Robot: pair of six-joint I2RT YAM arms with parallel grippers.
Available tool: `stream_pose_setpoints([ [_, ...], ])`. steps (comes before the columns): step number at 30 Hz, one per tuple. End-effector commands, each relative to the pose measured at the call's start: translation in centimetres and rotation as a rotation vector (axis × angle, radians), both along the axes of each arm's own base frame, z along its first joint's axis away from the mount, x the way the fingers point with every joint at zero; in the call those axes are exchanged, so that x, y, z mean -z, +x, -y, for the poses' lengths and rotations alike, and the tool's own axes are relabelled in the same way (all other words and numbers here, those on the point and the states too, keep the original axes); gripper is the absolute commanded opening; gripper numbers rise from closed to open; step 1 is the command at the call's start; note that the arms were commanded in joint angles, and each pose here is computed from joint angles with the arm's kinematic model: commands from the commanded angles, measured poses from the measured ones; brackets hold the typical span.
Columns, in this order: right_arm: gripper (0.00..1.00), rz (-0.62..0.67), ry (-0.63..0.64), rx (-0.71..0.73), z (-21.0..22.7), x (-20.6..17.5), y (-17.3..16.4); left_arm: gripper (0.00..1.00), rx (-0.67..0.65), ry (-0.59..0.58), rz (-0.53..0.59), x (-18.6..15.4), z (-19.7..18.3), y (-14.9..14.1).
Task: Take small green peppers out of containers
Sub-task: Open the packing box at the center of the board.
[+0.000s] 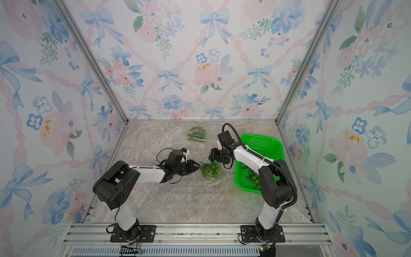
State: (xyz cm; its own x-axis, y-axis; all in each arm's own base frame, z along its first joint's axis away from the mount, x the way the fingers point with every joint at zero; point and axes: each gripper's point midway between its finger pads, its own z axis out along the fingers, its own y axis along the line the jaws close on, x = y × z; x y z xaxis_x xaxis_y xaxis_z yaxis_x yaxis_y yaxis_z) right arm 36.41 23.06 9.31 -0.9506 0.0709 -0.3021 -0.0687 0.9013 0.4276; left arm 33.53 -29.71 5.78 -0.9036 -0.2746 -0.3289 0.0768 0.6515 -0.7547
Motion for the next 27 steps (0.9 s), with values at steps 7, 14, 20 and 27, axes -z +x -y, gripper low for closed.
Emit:
stream_pose_setpoints([
  [7, 0.64, -0.045, 0.022, -0.092, -1.8, -0.1, -1.2, 0.12, 0.002, 0.002, 0.003, 0.2, 0.5, 0.6],
  [14, 0.66, 0.035, -0.179, -0.031, 2.9, -2.1, 0.2, 0.03, -0.021, 0.033, -0.004, 0.3, -0.2, 0.7],
  [20, 0.67, 0.148, -0.276, -0.008, 4.1, -4.2, 0.2, 0.03, -0.042, 0.055, -0.007, 0.3, -0.7, 0.8],
  [27, 0.66, 0.218, -0.347, -0.146, 1.4, -5.9, -2.9, 0.05, -0.066, 0.065, -0.005, -0.2, -1.2, 0.8],
])
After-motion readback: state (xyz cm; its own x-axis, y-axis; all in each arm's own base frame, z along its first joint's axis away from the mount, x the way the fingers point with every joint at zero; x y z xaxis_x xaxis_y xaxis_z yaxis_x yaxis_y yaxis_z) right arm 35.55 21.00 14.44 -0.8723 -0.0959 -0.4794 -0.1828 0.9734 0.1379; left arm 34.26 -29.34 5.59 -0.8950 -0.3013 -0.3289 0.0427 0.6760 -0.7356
